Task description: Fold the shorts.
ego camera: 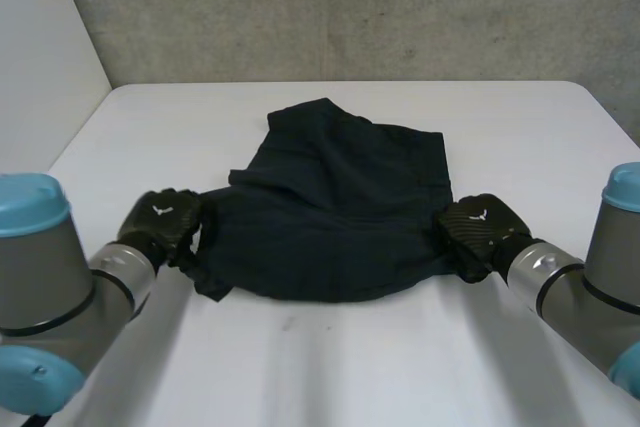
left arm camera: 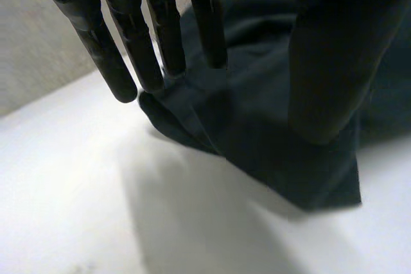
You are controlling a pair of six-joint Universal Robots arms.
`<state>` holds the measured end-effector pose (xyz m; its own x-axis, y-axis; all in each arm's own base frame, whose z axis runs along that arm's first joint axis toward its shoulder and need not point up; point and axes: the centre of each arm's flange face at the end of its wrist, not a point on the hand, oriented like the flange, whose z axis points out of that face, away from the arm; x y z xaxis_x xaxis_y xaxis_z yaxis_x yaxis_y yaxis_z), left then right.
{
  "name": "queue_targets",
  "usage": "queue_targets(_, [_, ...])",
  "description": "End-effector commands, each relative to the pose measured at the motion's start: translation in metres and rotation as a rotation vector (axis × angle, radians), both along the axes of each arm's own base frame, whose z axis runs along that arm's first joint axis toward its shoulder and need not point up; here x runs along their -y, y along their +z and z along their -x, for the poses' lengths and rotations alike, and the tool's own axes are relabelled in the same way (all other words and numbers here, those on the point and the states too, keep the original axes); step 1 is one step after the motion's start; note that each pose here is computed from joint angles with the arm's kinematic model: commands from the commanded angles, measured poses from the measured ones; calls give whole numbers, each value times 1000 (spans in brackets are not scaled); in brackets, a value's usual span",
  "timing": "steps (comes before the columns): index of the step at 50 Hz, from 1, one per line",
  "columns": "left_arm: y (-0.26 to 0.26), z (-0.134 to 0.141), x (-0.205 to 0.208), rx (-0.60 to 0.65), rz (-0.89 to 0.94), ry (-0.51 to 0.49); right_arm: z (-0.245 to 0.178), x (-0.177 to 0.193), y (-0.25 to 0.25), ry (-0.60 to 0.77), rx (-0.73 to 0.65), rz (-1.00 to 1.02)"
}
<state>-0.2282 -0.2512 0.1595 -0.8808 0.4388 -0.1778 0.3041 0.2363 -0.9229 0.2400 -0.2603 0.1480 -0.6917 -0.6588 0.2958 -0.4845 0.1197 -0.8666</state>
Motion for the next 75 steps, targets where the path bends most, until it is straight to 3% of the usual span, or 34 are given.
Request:
queue_targets(1, [18, -10, -18, -7, 12, 9, 8, -15, 2, -7, 0, -13])
queue_targets(12, [-5, 3, -41, 22, -70, -63, 22, -5, 4, -59, 4, 4])
queue_targets(33, [-35, 13, -22, 34, -99, -70, 22, -7, 0, -60, 5, 5])
queue_targets(37, [-25, 13, -21, 26, -76, -67, 21, -8, 1, -52, 0, 9])
queue_targets(41, [17, 10, -27, -13, 34, -69, 21, -6, 14, -54, -2, 50])
queue_targets(48, [96, -3, -61, -45, 214, -79, 24, -24, 92, -37, 8, 207])
queue_targets(60, [159, -15, -94, 80, 459, -113, 31, -55, 186, -19, -30, 391])
queue_targets(68, [144, -10, -86, 100, 402, -132, 30, -54, 176, -9, -47, 321])
queue_targets(75, [88, 4, -54, 169, 201, -159, 26, -26, 110, 8, -138, 101])
